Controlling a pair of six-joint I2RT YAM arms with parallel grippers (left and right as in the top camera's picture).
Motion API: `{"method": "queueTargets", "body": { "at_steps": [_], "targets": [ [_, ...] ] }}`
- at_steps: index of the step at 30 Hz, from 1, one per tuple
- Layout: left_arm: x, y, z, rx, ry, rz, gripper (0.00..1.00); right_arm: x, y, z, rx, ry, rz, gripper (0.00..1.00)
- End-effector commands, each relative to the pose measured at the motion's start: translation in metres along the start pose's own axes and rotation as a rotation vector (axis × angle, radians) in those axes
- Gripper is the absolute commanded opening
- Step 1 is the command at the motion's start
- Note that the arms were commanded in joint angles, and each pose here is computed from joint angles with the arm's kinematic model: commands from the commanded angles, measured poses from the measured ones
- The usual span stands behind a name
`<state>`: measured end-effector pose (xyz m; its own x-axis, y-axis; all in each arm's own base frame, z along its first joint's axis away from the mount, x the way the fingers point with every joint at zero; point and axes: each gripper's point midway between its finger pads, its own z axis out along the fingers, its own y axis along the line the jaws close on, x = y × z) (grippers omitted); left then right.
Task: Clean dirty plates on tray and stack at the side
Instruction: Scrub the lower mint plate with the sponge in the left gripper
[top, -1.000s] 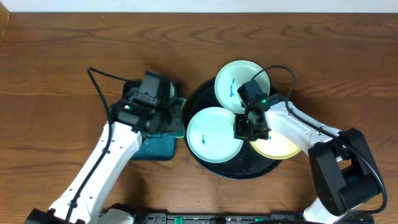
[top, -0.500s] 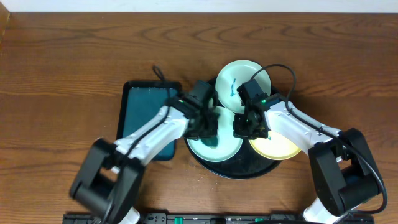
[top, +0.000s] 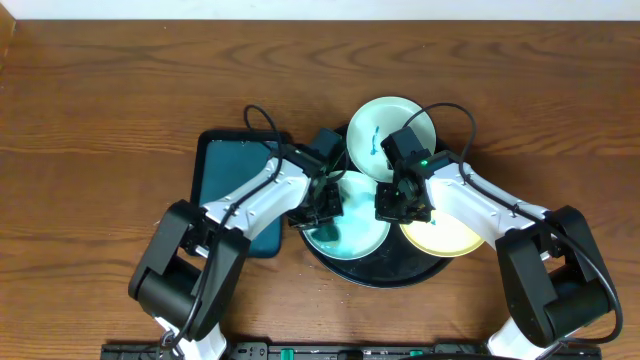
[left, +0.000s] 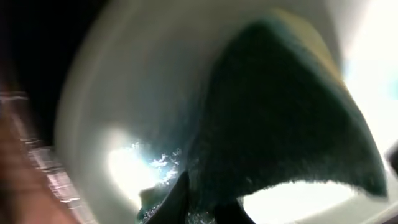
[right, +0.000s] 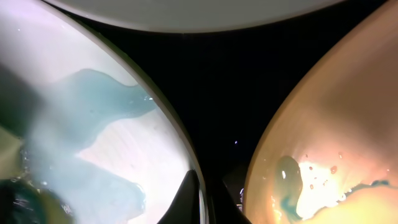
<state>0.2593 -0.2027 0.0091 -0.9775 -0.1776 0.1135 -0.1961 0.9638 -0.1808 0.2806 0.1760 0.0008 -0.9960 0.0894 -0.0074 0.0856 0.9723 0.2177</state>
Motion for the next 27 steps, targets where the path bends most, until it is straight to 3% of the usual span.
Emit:
{"method": "queueTargets", "body": {
  "at_steps": [1,9,15,21,27],
  "targets": [
    [-0.022,0.078,0.008,-0.368,-0.133,-0.062,0.08,-0.006,-0.013,0.008,0.078,-0.033,0.021,0.01],
    [-0.041,0.09,-0.019,-0.495,-0.224,-0.048,0.07,-0.003,-0.015,0.008,0.085,-0.023,0.023,0.01],
    [-0.032,0.032,0.003,-0.225,-0.145,-0.021,0.07,-0.003,-0.015,0.008,0.086,-0.022,0.023,0.01],
    [-0.003,-0.05,0.036,0.121,0.031,0.087,0.07,-0.002,-0.015,0.008,0.087,-0.02,0.023,0.01],
    [0.02,-0.066,0.06,0.216,0.182,0.092,0.07,-0.001,-0.016,0.008,0.09,-0.016,0.024,0.01]
  ]
}}
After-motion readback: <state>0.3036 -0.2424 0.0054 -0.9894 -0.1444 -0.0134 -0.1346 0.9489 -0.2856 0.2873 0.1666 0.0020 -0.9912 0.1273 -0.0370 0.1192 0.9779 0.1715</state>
